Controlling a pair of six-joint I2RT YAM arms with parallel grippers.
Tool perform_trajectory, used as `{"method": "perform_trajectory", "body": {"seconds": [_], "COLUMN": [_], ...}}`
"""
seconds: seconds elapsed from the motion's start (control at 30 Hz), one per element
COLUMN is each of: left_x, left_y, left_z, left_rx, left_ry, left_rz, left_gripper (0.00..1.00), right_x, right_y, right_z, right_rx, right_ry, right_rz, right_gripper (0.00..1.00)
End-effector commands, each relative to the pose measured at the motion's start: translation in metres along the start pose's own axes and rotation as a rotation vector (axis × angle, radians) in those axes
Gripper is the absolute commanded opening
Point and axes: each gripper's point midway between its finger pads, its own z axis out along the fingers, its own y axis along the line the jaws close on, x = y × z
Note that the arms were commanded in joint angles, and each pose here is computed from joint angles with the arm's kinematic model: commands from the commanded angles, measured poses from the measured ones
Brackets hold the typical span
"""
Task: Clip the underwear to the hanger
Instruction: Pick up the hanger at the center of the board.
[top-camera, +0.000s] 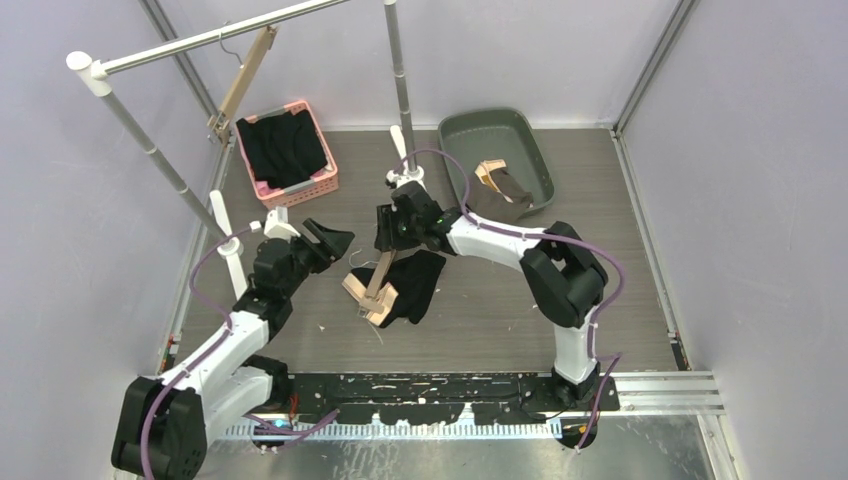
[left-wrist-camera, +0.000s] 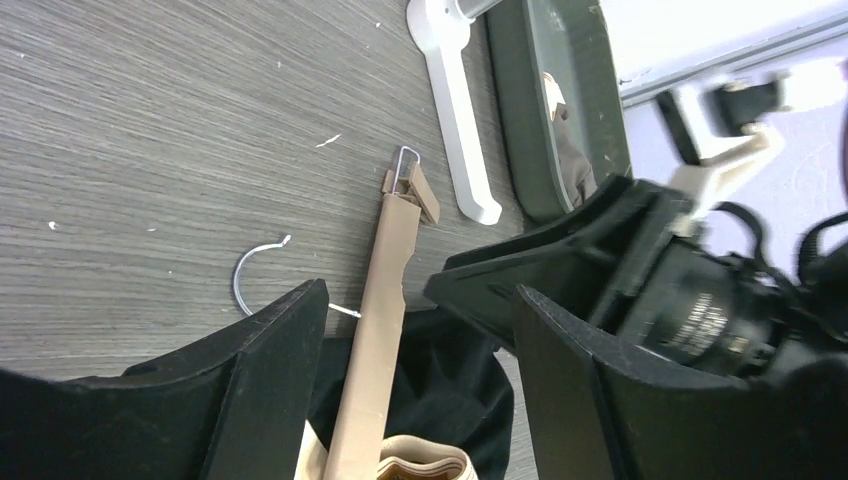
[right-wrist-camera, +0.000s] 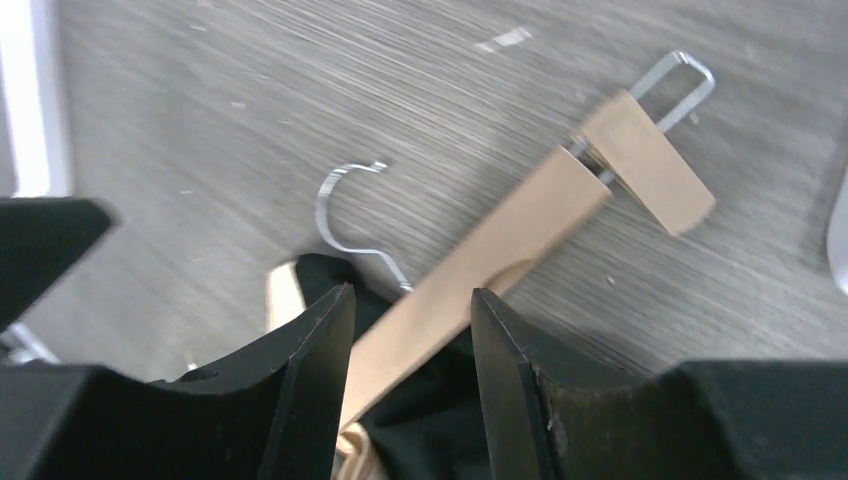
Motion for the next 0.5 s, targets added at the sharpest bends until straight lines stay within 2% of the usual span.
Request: {"method": "perform_trajectory", "body": {"seconds": [0.0, 0.27, 0.47], "left_x": [-0.026, -0.023, -0.021], "left_y": [-0.030, -0.031, -0.031], "left_z": [0.003, 0.007, 0.008], "left_rx": [0.099, 0.114, 0.118], "left_ry": [-0.081, -0.061, -0.053], "left_rz": [0.008, 0.023, 0.026], "left_gripper": [0.70, 0.79, 0.79], "right_x": [0.006, 0.015, 0.016], "right_y": [-0.027, -0.035, -0.034], "right_z": [0.005, 0.019, 0.034], "right_rx": [0.174, 0.203, 0.204], "right_ry": [0.017, 0.023, 0.040], "right_rz": [0.106, 0.141, 0.163], "right_gripper": [0.52, 0.53, 0.54]}}
